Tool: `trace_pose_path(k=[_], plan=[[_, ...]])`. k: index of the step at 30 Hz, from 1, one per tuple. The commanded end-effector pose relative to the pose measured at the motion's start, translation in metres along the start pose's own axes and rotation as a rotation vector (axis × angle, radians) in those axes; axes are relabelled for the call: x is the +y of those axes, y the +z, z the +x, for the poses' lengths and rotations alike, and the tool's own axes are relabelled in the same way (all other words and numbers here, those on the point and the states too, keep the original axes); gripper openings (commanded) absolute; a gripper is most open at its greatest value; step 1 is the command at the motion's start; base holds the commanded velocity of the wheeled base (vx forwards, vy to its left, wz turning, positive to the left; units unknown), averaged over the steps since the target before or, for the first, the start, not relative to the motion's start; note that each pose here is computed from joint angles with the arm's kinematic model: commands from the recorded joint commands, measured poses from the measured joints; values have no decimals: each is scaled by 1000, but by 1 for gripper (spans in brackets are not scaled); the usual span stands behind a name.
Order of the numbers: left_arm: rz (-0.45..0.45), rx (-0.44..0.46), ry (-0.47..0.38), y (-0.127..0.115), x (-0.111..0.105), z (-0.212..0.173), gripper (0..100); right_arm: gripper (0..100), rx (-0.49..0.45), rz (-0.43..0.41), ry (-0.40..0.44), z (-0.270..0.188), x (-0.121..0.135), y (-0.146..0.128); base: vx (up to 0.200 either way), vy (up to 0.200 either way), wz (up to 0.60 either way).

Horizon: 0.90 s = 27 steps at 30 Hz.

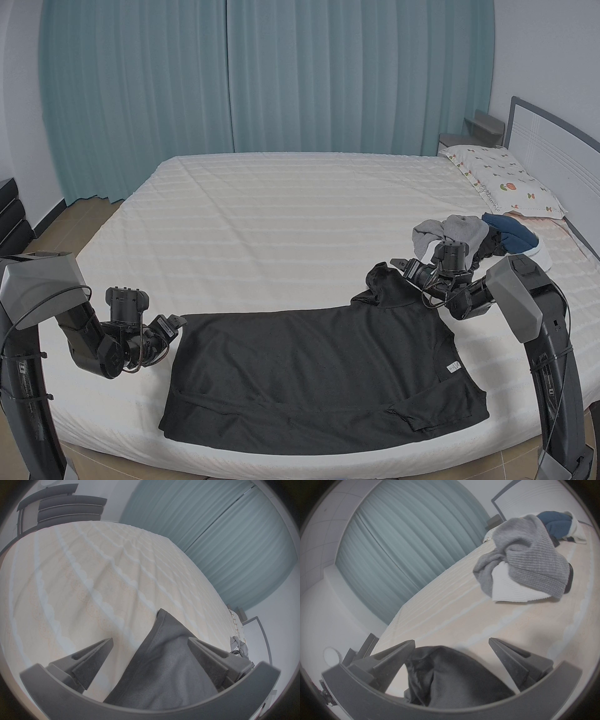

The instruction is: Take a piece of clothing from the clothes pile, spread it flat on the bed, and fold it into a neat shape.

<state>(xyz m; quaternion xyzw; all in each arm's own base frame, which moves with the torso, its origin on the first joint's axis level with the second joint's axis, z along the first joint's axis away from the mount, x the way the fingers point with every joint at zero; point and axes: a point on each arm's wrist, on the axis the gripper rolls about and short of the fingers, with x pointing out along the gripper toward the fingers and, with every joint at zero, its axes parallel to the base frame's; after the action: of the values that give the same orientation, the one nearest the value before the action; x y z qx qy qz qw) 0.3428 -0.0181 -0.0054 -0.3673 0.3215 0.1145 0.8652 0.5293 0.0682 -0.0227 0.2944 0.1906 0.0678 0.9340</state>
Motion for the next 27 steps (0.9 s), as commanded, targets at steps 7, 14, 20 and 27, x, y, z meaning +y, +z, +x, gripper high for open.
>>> trace_pose_path(k=[7,14,20,27], plan=[[-18,-30,-35,9,-11,9,100,100,43,3,-5,-13,-19,9,0,0,0],[-42,-36,-40,11,-13,15,100,100,64,9,4,-16,-26,10,0,0,0],[-45,-37,-33,12,-11,20,100,0,124,-12,14,-20,-34,-4,0,0,0],[-44,-33,-29,10,-10,22,100,0,155,-23,30,-23,-34,-6,0,0,0]])
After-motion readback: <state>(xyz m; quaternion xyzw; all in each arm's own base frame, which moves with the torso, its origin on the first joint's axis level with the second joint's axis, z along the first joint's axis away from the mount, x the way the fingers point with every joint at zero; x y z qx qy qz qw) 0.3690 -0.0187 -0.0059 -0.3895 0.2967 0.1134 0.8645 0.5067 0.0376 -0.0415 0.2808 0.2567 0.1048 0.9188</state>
